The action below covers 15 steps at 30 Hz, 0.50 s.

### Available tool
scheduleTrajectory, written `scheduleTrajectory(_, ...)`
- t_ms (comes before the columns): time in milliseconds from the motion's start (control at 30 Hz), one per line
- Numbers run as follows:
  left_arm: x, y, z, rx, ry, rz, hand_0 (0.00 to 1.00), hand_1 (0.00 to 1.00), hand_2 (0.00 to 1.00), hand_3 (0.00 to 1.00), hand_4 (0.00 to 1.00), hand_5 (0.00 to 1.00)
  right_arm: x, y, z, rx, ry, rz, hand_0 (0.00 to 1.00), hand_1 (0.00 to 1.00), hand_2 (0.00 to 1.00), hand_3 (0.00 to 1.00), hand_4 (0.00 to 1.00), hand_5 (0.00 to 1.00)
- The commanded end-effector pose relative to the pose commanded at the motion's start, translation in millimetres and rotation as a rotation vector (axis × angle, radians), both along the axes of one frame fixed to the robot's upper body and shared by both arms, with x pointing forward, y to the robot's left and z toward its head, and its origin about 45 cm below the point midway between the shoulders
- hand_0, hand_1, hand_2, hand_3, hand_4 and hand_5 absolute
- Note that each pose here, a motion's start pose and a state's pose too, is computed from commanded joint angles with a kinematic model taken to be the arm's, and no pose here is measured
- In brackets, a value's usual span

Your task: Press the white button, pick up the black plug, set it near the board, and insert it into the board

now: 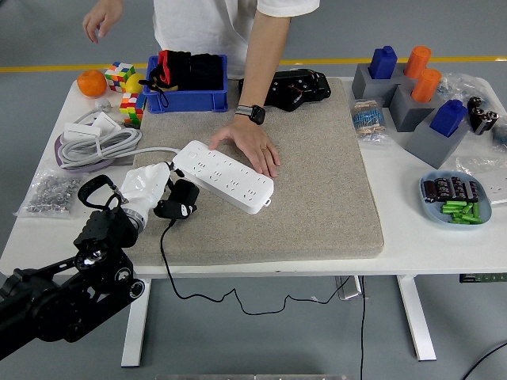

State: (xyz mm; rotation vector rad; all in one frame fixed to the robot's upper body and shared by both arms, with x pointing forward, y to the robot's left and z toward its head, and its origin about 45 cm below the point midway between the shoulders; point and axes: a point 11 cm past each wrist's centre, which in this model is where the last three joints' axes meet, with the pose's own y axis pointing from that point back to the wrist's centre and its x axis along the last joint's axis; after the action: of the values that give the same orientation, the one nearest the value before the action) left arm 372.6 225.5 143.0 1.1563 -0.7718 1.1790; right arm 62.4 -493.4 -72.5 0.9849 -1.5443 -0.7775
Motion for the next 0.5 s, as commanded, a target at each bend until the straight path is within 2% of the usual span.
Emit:
scheduleTrajectory(33, 0.0, 0.0, -0.5, 0.002, 0.001, -0.002, 0.194, 0.373, 0.393, 0.551, 0.747, 0.002, 0.0, 0.0, 0.0, 0.0, 0.0, 0.0, 0.571, 0.528, 0.543, 0.552, 0.646, 0.366)
scheduleTrajectory(400, 0.9, 3.5, -4.8, 0.034, 0.019, -0.009, 0.19, 0.36, 0.379, 0.555, 0.719, 0.002, -0.3, -0.2, 0.1, -0.002, -0.002, 0.0, 0.57, 0.527, 0.542, 0.552, 0.645, 0.366)
scheduleTrajectory(500, 2.4, 4.2, -3.6, 0.031, 0.014, -0.011, 0.193, 0.376, 0.406, 0.562, 0.718, 0.002, 0.8, -0.4, 0.3, -0.003, -0.004, 0.0, 0.57, 0.526, 0.541, 0.552, 0.646, 0.364)
